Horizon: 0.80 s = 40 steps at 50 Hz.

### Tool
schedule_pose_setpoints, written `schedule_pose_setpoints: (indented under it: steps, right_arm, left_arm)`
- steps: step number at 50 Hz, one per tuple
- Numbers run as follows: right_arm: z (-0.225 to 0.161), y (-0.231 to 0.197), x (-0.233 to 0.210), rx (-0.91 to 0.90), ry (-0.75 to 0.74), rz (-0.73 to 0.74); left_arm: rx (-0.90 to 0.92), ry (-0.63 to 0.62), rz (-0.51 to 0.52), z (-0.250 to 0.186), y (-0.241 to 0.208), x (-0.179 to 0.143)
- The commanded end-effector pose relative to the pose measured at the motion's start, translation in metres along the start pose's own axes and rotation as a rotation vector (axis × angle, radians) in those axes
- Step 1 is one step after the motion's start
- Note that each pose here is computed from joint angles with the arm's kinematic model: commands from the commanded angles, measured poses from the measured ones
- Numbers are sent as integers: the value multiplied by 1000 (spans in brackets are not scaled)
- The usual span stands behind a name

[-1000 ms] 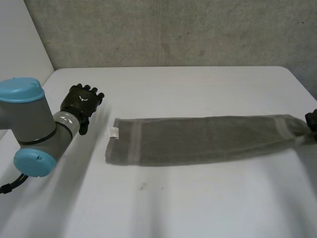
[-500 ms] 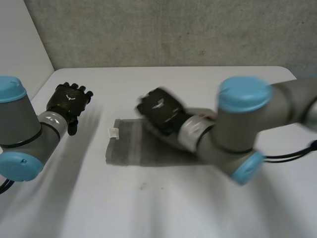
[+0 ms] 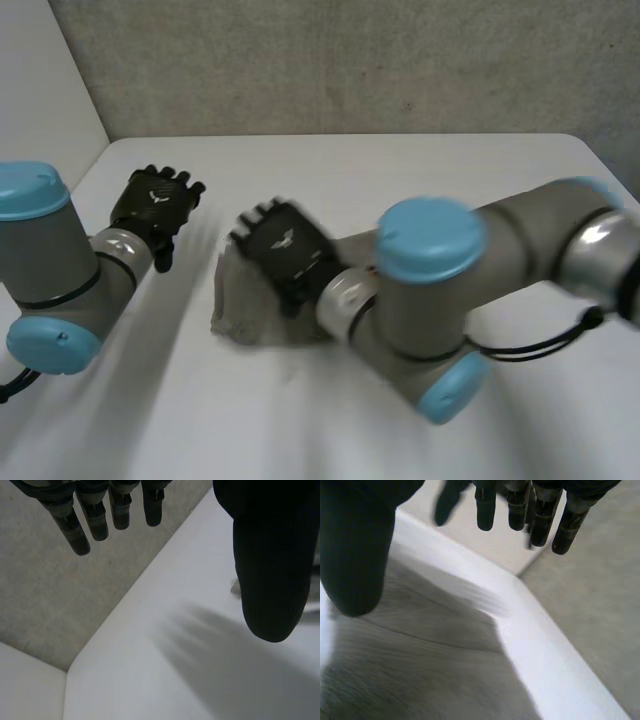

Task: Fold the towel.

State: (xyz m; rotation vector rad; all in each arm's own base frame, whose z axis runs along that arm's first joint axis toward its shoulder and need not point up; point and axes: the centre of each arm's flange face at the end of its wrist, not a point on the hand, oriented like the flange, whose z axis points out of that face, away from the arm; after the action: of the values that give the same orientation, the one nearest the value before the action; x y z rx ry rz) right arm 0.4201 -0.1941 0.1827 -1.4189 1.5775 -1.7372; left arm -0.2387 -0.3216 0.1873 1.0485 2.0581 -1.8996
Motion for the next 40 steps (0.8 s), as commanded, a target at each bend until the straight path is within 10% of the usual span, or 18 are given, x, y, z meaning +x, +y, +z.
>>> schedule_pose_setpoints:
  steps: [1,20,30,40]
  right_arm:
    - [-45,23,66,-131,158,162]
    - [-90,124,102,-326,279,241]
    - [-69,87,125,-208,310,64]
    - [-7,2,22,3,16,-69]
  left_arm:
    - [73,75,-58,-11,-25,31]
    - [63,217,-132,-28,-26,87]
    - [-14,159,-144,-27,-7,68]
    - [-90,-16,-171,-27,10,18]
